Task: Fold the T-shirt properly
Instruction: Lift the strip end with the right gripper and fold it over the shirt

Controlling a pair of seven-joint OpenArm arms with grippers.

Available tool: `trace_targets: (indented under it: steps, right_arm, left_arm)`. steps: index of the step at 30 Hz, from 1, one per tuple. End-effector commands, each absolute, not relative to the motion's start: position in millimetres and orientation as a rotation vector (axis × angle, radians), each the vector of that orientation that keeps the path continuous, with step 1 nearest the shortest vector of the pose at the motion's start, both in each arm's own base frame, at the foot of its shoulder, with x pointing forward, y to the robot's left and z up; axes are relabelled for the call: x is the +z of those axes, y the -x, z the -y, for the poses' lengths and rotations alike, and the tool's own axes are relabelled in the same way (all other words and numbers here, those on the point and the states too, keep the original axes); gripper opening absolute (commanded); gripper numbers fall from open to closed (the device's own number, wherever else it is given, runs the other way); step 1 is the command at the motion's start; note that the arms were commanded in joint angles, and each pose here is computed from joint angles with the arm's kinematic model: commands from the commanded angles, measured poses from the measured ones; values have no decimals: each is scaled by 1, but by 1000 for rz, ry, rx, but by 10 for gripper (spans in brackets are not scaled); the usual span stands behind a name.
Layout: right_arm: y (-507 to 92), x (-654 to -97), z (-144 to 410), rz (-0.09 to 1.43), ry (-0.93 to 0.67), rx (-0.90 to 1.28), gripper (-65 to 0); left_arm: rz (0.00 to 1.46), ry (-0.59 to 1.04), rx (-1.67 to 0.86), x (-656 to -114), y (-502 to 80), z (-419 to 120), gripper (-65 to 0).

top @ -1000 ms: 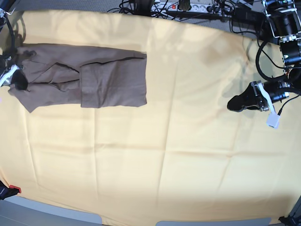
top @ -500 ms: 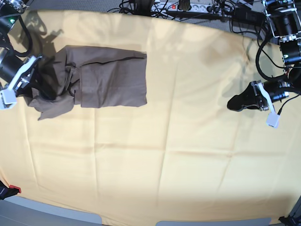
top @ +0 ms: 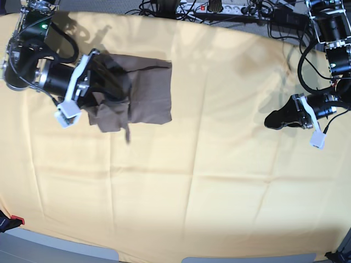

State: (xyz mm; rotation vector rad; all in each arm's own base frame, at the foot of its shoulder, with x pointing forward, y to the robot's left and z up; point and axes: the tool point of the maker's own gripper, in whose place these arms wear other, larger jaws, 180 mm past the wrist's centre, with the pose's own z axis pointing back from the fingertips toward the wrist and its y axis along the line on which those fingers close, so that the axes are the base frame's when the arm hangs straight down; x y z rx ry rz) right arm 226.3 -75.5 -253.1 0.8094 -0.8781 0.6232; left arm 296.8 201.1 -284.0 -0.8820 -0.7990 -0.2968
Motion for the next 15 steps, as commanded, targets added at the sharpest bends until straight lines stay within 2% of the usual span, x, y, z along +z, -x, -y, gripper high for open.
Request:
trace_targets:
  steps: [1, 8, 15]
  right_arm:
    - [-231, -241, 68, 928, -825, 646, -650]
    - [-248, -251, 41, 973, -738, 691, -650]
    - [-236, -273, 10, 885, -732, 795, -650]
  left_arm:
    - [854, 881, -315, -266, -304, -205, -650]
    - [854, 889, -311, -268, -304, -202, -650]
    - [856, 894, -310, -268, -304, -201, -650]
